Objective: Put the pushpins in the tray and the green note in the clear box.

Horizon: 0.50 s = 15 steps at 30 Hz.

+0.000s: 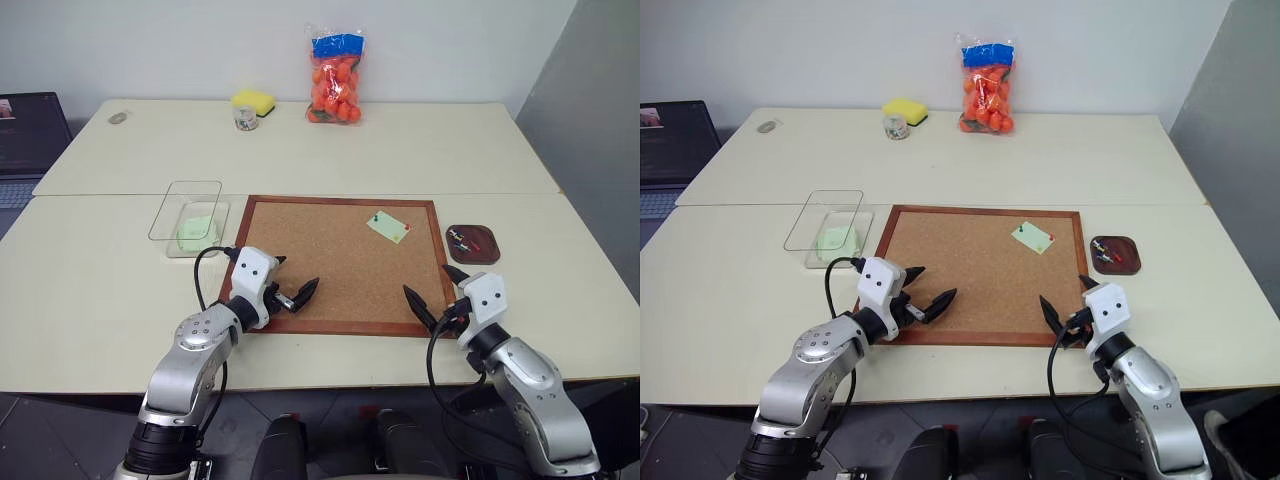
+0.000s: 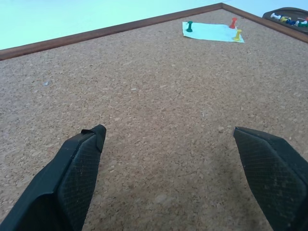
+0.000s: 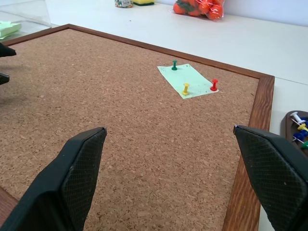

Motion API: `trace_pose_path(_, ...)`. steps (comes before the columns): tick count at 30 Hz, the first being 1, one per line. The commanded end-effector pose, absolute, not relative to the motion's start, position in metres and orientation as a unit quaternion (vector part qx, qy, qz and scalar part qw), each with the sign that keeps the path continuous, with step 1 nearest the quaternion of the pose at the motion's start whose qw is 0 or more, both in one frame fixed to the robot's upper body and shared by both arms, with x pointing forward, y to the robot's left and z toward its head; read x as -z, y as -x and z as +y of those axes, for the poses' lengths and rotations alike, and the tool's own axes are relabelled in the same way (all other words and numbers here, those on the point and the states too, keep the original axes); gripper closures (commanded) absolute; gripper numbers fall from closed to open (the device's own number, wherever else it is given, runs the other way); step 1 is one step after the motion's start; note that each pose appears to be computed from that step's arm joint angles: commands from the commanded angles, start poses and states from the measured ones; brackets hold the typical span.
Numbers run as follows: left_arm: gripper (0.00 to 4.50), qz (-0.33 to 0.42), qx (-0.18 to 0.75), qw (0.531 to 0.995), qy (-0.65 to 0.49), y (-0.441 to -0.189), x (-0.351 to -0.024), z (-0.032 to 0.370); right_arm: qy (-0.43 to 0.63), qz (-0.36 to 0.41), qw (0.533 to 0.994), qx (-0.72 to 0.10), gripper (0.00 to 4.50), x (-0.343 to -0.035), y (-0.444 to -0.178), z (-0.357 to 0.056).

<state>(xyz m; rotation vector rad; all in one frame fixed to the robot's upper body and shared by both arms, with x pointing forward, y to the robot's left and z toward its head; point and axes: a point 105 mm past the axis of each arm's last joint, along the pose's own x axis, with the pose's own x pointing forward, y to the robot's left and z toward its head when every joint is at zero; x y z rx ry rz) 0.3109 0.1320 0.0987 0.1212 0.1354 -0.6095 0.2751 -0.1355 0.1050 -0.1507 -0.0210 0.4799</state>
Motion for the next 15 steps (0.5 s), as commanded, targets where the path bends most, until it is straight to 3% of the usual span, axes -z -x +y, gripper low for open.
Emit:
trace_pose_path(1, 0.00, 0.029, 0.315, 0.947, -0.055, -0.311, -0.117, 0.129, 0.081, -0.038, 0.967, -0.240, 0.01, -0.119, -0.277, -0.136)
trace_pose_path(15, 0.00, 0.009, 0.293, 0.953, -0.079, -0.329, -0.134, 0.147, 0.089, -0.042, 0.962, -0.255, 0.01, -0.120, -0.281, -0.130)
